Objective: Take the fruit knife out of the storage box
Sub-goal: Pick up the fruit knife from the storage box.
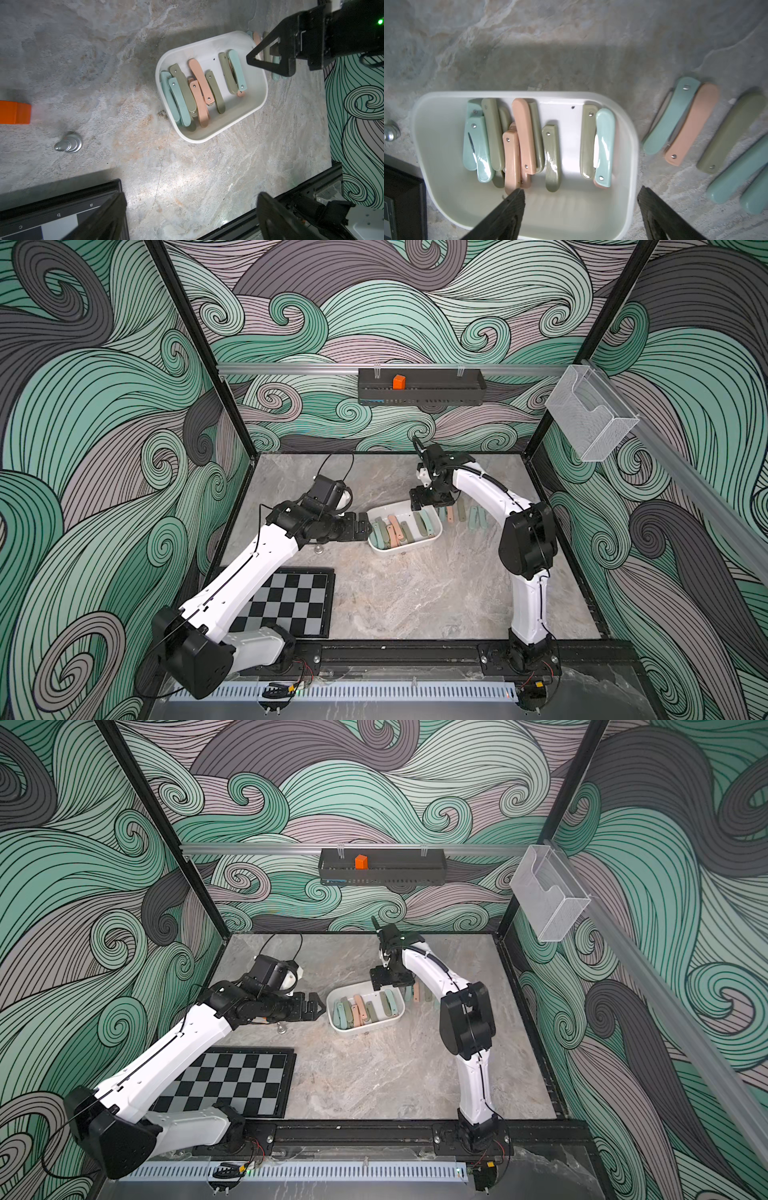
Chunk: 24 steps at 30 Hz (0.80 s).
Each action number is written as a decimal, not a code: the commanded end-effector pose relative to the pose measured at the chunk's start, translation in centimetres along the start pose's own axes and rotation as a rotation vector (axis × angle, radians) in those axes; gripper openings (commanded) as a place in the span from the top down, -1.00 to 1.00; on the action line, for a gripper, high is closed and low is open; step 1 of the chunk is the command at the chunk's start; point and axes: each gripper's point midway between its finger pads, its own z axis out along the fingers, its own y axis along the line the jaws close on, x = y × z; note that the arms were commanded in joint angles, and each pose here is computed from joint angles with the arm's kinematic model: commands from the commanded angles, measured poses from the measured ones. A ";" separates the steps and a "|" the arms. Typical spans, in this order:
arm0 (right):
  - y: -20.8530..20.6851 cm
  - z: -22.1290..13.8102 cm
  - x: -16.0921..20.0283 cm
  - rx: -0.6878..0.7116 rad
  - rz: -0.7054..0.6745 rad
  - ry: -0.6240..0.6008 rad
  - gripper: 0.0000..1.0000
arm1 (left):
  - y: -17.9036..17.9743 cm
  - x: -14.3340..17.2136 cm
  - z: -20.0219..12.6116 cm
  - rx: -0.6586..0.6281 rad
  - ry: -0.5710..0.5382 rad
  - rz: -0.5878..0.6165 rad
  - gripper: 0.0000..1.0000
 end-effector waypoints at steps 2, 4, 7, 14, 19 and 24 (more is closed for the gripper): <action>1.5 0.3 0.6 -0.006 -0.027 0.006 -0.82 | 0.8 0.3 -0.7 -0.026 -0.018 -0.016 -0.97; 2.4 0.8 0.9 -0.004 -0.046 0.013 -0.79 | 1.1 0.6 -1.0 -0.030 -0.024 -0.019 -0.97; 3.8 1.5 1.3 -0.008 -0.073 0.024 -0.61 | 1.6 1.1 -1.3 -0.039 -0.031 -0.022 -0.97; 3.7 4.2 2.6 0.080 -0.105 0.081 0.04 | 2.6 2.0 -1.6 -0.058 -0.021 -0.034 -0.97; 3.2 5.8 3.7 0.101 -0.117 0.129 0.09 | 2.8 2.2 -1.7 -0.064 -0.019 -0.031 -0.97; 2.7 6.7 3.6 0.125 -0.125 0.144 0.13 | 3.0 2.3 -1.6 -0.066 -0.011 -0.034 -0.97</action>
